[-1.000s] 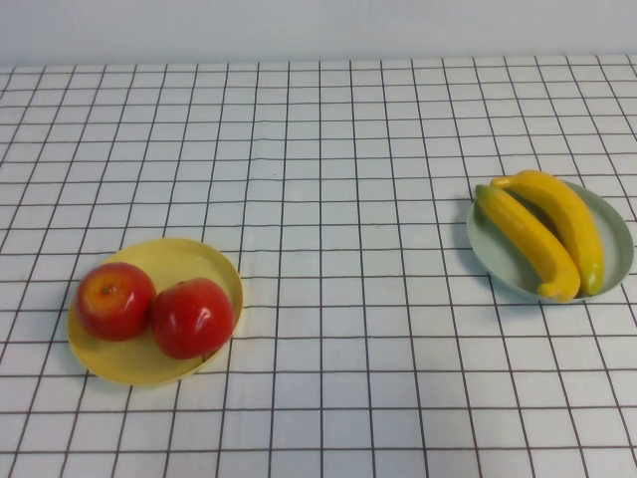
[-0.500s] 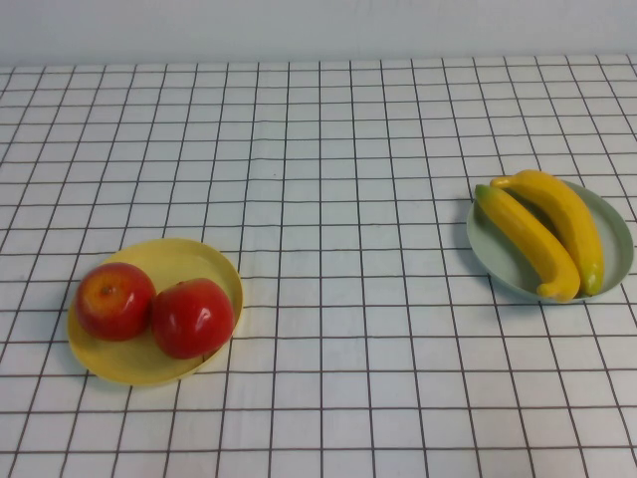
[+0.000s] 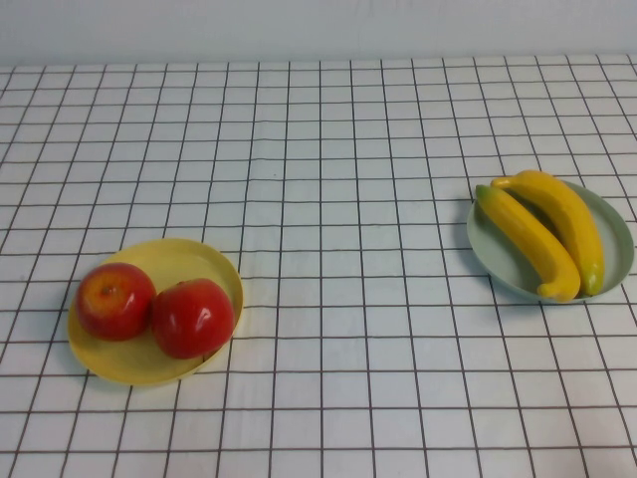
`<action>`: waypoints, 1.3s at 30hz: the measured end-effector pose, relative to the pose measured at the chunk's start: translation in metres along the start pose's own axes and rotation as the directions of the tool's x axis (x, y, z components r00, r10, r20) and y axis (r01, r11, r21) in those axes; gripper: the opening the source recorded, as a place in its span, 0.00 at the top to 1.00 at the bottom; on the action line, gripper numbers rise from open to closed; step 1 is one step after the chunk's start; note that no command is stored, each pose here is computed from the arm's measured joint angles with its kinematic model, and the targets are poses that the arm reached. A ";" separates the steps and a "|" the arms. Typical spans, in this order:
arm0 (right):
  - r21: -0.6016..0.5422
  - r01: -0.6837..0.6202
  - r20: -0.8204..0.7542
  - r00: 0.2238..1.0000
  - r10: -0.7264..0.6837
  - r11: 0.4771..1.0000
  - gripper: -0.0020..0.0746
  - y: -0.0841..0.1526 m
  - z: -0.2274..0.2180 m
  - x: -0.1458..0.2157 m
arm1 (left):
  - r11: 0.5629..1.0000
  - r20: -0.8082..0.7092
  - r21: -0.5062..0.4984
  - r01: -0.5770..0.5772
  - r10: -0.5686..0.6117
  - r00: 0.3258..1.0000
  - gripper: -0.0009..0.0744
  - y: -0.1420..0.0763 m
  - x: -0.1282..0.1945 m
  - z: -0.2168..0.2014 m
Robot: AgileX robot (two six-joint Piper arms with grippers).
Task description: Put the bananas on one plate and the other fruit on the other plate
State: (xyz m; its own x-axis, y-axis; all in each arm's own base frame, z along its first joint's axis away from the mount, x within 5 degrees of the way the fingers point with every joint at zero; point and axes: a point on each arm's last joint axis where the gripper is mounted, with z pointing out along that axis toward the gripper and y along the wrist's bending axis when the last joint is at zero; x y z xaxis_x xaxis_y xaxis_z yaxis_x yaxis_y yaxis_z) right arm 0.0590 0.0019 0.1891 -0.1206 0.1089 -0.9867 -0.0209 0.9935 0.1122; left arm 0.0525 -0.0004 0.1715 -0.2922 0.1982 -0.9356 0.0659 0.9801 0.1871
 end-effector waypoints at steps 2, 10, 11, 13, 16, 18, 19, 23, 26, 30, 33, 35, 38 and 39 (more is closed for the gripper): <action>0.018 -0.002 0.010 1.000 0.002 1.000 0.99 -0.001 -0.002 0.000 | 1.000 0.000 0.000 0.000 0.000 1.000 0.99 0.000 0.000 0.000; 0.035 -0.022 -0.149 0.988 0.027 0.999 0.99 -0.002 -0.004 0.015 | 1.000 0.000 0.000 0.000 0.000 1.000 0.99 0.000 0.000 0.000; 0.035 -0.033 -0.159 0.987 0.038 0.999 0.99 -0.002 -0.004 0.017 | 1.000 0.000 0.000 0.000 0.000 1.000 0.99 0.000 0.000 0.000; 0.034 -0.040 -0.166 0.985 0.045 0.999 0.99 -0.002 -0.004 0.017 | 1.000 0.000 0.000 0.000 0.000 1.000 0.99 0.000 0.000 0.000; 0.034 -0.044 -0.170 0.984 0.049 0.998 0.99 -0.002 -0.004 0.018 | 1.000 0.000 0.000 0.000 0.000 1.000 0.99 0.000 0.000 0.000; 0.034 -0.046 -0.172 0.984 0.051 0.998 0.99 -0.002 -0.004 0.018 | 1.000 0.000 0.000 0.000 0.000 1.000 0.99 0.000 0.000 0.000; 0.034 -0.046 -0.172 0.984 0.051 0.998 0.99 -0.002 -0.004 0.018 | 1.000 0.000 0.000 0.000 0.000 1.000 0.99 0.000 0.000 0.000; 0.034 -0.046 -0.172 0.984 0.051 0.998 0.99 -0.002 -0.004 0.018 | 1.000 0.000 0.000 0.000 0.000 1.000 0.99 0.000 0.000 0.000; 0.034 -0.046 -0.173 0.984 0.051 0.998 0.99 -0.002 -0.004 0.018 | 1.000 0.000 0.000 0.000 0.000 1.000 0.99 0.000 0.000 0.000; 0.034 -0.046 -0.173 0.984 0.051 0.998 0.99 -0.002 -0.004 0.018 | 1.000 0.000 0.000 0.000 0.000 1.000 0.99 0.000 0.000 0.000; 0.034 -0.046 -0.173 0.984 0.051 0.998 0.99 -0.002 -0.004 0.018 | 1.000 0.000 0.000 0.000 0.000 1.000 0.99 0.000 0.000 0.000; 0.034 -0.046 -0.173 0.984 0.051 0.998 0.99 -0.002 -0.004 0.018 | 1.000 0.000 0.000 0.000 0.000 1.000 0.99 0.000 0.000 0.000; 0.034 -0.047 -0.173 0.984 0.053 0.998 0.99 -0.002 -0.004 0.018 | 1.000 0.000 0.000 0.000 0.000 1.000 0.99 0.000 0.000 0.000; 0.033 -0.049 -0.173 0.983 0.054 0.998 0.99 -0.002 -0.004 0.018 | 1.000 0.000 0.000 0.000 0.000 1.000 0.99 0.000 0.000 0.000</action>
State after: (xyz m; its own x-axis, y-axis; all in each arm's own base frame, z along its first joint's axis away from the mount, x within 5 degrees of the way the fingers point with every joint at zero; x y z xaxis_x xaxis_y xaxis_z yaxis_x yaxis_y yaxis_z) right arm 0.0531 0.0019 0.1717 -0.2912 0.1548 -0.9441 0.0181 0.9875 0.1563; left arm 0.0525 -0.0004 0.1715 -0.2922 0.1982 -0.9356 0.0659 0.9801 0.1871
